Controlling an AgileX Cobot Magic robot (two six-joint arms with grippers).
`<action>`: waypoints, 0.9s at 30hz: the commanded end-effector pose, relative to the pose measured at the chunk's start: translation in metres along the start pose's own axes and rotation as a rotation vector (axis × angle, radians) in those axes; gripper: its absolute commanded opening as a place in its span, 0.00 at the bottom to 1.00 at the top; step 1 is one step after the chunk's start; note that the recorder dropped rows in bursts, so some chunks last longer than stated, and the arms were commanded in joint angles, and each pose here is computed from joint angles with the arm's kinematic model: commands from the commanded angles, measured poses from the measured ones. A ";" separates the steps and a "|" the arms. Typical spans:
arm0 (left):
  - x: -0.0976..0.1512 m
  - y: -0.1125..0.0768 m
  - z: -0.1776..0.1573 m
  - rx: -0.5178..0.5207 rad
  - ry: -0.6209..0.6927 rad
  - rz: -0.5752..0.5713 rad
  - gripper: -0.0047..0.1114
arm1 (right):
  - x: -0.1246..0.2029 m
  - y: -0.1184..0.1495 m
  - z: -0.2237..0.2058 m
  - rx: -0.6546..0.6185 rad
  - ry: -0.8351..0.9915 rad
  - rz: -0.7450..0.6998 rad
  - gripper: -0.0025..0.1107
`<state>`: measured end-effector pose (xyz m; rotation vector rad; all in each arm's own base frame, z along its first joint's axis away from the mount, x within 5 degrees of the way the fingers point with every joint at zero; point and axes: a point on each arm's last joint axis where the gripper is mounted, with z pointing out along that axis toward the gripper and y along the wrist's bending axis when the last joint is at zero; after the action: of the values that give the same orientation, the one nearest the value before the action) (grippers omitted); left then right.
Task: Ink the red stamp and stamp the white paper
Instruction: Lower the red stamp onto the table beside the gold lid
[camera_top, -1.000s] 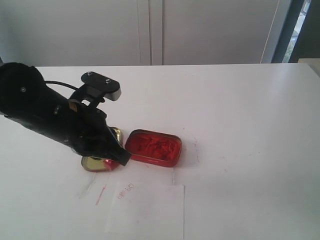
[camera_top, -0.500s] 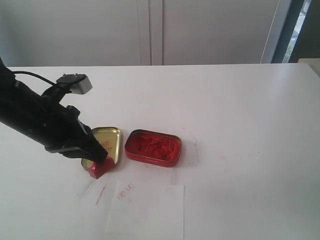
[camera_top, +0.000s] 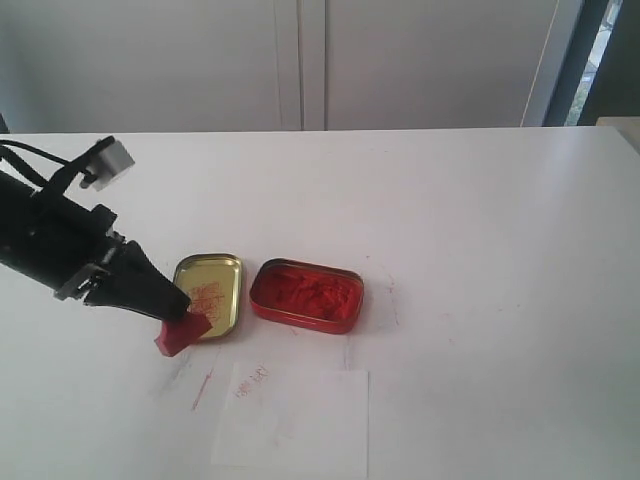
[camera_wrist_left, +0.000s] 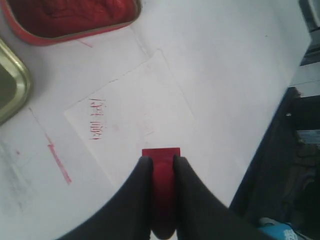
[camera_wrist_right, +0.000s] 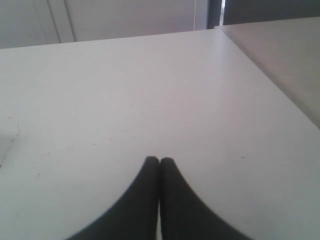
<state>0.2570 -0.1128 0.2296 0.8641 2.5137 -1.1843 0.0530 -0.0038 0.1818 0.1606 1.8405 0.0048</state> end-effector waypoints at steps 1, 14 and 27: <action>0.000 0.006 0.003 0.100 -0.011 -0.038 0.04 | 0.001 0.000 0.000 -0.002 -0.007 -0.002 0.02; 0.017 0.037 0.034 0.121 0.012 -0.176 0.04 | 0.001 0.000 0.000 -0.002 -0.007 -0.002 0.02; 0.030 0.081 0.040 0.136 0.000 -0.346 0.04 | 0.001 0.000 0.000 -0.002 -0.007 -0.002 0.02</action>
<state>0.2797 -0.0934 0.1447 0.5124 2.6856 -1.4258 0.0530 -0.0038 0.1818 0.1606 1.8405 0.0048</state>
